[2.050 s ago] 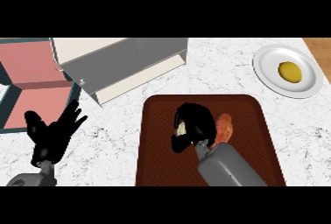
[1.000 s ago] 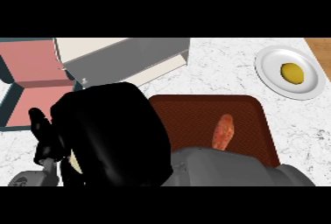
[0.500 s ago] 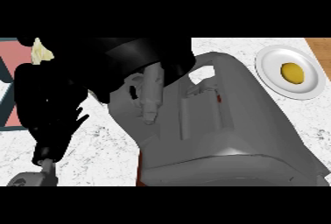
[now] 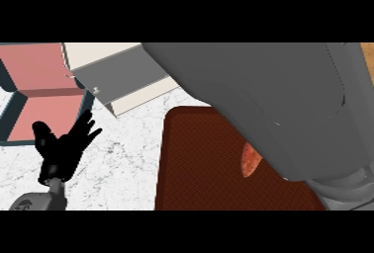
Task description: Pick the cupcake from the tray and place it in the tiered shelf
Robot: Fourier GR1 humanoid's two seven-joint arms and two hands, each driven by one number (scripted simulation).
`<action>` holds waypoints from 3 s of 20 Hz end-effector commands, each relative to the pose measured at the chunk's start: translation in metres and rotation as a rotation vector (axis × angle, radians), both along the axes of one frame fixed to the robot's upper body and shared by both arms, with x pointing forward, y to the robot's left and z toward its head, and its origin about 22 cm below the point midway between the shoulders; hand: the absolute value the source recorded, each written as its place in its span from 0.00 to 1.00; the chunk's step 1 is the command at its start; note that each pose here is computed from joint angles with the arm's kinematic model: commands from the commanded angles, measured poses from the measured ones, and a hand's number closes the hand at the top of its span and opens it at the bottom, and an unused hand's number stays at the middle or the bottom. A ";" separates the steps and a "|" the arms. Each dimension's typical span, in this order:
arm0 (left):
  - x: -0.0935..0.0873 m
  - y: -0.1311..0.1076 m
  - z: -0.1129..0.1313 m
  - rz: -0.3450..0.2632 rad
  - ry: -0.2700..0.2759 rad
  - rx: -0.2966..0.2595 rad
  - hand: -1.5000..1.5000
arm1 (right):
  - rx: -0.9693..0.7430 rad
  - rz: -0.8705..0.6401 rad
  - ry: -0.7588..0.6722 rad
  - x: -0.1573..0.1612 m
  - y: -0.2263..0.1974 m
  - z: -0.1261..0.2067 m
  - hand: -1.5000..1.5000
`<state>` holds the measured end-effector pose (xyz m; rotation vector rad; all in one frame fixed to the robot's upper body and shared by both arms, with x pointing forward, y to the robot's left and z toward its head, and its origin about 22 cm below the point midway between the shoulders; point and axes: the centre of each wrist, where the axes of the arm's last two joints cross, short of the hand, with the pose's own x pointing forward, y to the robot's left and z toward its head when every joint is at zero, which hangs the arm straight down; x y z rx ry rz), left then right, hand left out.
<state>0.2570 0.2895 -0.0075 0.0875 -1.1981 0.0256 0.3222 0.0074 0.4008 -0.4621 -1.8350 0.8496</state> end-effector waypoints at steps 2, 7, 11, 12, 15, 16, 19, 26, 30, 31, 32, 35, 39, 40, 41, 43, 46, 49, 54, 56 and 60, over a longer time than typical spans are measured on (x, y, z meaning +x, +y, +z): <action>-0.004 -0.003 -0.011 -0.016 0.090 -0.005 0.50 | -0.039 0.020 0.021 0.040 -0.010 -0.003 1.00; -0.002 -0.005 -0.007 -0.017 0.074 -0.019 0.50 | -0.121 0.047 0.026 0.058 -0.006 -0.005 1.00; -0.002 -0.015 -0.023 -0.015 0.077 0.001 0.50 | -0.131 0.058 -0.013 0.065 0.014 -0.023 1.00; -0.014 0.002 -0.018 -0.009 0.085 -0.016 0.50 | -0.143 0.043 -0.004 0.069 0.012 -0.027 1.00; -0.009 -0.002 -0.019 -0.020 0.079 0.005 0.50 | -0.122 0.023 -0.025 0.084 0.010 -0.044 1.00; 0.004 0.008 -0.015 -0.009 0.086 -0.003 0.50 | -0.115 0.022 -0.025 0.089 0.007 -0.056 1.00; -0.014 0.004 -0.026 -0.020 0.070 -0.003 0.50 | -0.117 0.023 -0.016 0.096 -0.005 -0.035 1.00; 0.005 -0.012 -0.016 -0.024 0.066 0.003 0.50 | -0.113 0.032 -0.057 0.103 0.003 -0.048 1.00; 0.002 -0.004 -0.013 -0.034 0.070 -0.007 0.50 | -0.102 0.050 -0.063 0.112 -0.003 -0.065 1.00; -0.004 -0.011 -0.012 -0.030 0.078 -0.010 0.50 | -0.103 0.057 -0.052 0.113 -0.011 -0.052 1.00; 0.009 -0.018 -0.013 -0.035 0.068 -0.001 0.50 | -0.111 0.083 -0.063 0.112 0.001 -0.072 1.00; 0.005 -0.016 -0.019 -0.044 0.064 0.004 0.50 | -0.129 0.073 -0.059 0.107 0.009 -0.059 1.00; 0.001 -0.011 -0.014 -0.040 0.071 -0.016 0.50 | -0.037 0.019 -0.024 0.117 -0.011 -0.062 1.00; 0.009 -0.010 0.001 -0.050 0.051 -0.015 0.50 | 0.061 0.004 0.005 0.112 -0.004 -0.052 1.00; 0.012 -0.004 -0.005 -0.032 0.073 -0.002 0.50 | 0.078 -0.012 -0.006 0.114 -0.014 -0.042 0.00; 0.003 -0.007 -0.014 -0.034 0.070 0.006 0.50 | 0.146 -0.035 0.033 0.113 0.001 -0.063 0.00; 0.012 -0.013 -0.002 -0.026 0.066 -0.012 0.50 | 0.235 -0.014 0.065 0.114 -0.001 -0.064 0.00; 0.002 -0.010 -0.013 -0.026 0.079 -0.013 0.50 | 0.356 -0.007 0.080 0.114 -0.018 -0.034 0.00; 0.002 -0.009 -0.009 -0.026 0.049 -0.019 0.50 | 0.558 -0.004 0.139 0.119 -0.036 -0.026 0.00; 0.010 -0.010 -0.009 -0.017 0.062 0.004 0.50 | 0.615 -0.045 0.125 0.120 -0.032 -0.034 0.00; -0.002 -0.007 -0.022 -0.009 0.071 -0.014 0.50 | 0.642 -0.160 0.048 0.128 -0.073 -0.018 0.00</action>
